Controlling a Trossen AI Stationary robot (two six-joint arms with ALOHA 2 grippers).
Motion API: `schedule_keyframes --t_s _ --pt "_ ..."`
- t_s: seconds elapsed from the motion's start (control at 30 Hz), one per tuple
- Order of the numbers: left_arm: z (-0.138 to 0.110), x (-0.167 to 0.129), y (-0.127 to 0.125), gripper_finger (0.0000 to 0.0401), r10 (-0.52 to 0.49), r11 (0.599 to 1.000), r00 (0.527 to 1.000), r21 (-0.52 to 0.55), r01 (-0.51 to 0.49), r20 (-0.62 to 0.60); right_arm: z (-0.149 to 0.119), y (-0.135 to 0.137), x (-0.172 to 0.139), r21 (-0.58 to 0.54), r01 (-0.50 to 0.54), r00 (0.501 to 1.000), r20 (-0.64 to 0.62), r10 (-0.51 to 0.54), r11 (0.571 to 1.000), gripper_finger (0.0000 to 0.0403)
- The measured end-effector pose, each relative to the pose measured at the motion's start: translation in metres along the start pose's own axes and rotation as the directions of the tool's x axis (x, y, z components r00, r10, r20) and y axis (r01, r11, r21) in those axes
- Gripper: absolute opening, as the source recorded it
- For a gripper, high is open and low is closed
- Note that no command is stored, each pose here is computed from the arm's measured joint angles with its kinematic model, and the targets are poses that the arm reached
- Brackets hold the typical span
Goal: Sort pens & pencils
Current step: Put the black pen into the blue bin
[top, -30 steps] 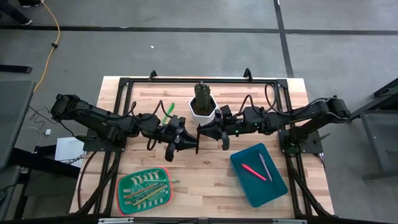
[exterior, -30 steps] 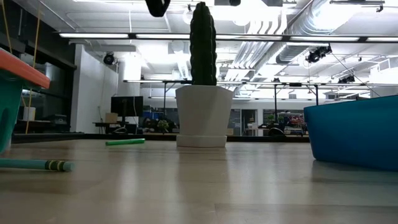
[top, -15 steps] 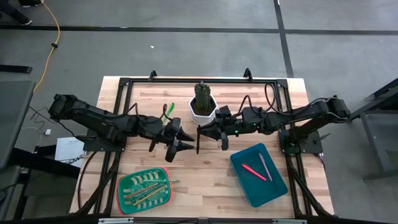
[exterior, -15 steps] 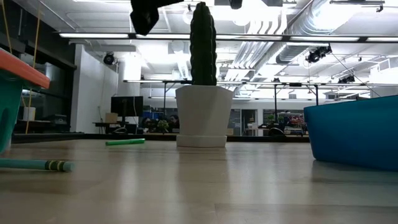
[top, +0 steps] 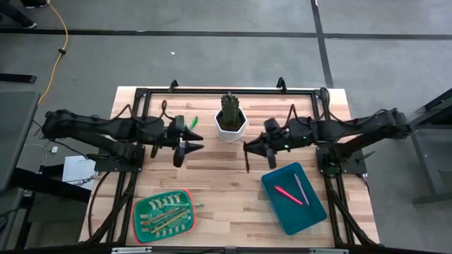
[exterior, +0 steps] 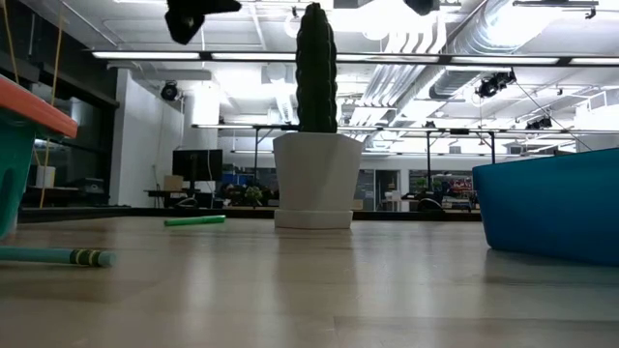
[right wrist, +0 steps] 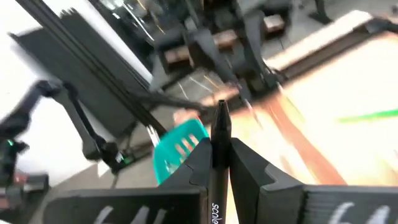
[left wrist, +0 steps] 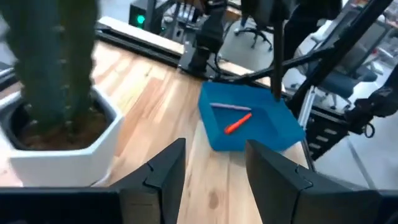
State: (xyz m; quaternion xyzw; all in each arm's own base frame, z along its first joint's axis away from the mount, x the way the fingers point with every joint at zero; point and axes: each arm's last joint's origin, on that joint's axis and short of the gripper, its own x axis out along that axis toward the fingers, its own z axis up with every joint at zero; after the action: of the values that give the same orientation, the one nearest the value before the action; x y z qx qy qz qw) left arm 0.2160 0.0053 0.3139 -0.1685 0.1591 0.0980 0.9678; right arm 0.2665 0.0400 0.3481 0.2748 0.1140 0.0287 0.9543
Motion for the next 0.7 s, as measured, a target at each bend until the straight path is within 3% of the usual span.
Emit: schedule_keyframes --t_s 0.33,0.7 --pt "-0.006 -0.014 0.01 0.0152 0.096 0.995 0.993 0.014 -0.095 -0.068 -0.028 0.011 -0.043 0.083 0.191 0.965 -0.199 -0.171 0.978 0.0019" --pt "-0.008 -0.014 0.011 0.0152 0.118 0.992 0.989 0.044 -0.115 -0.084 -0.077 0.01 -0.074 0.246 0.277 0.942 -0.259 -0.212 0.929 0.0019"
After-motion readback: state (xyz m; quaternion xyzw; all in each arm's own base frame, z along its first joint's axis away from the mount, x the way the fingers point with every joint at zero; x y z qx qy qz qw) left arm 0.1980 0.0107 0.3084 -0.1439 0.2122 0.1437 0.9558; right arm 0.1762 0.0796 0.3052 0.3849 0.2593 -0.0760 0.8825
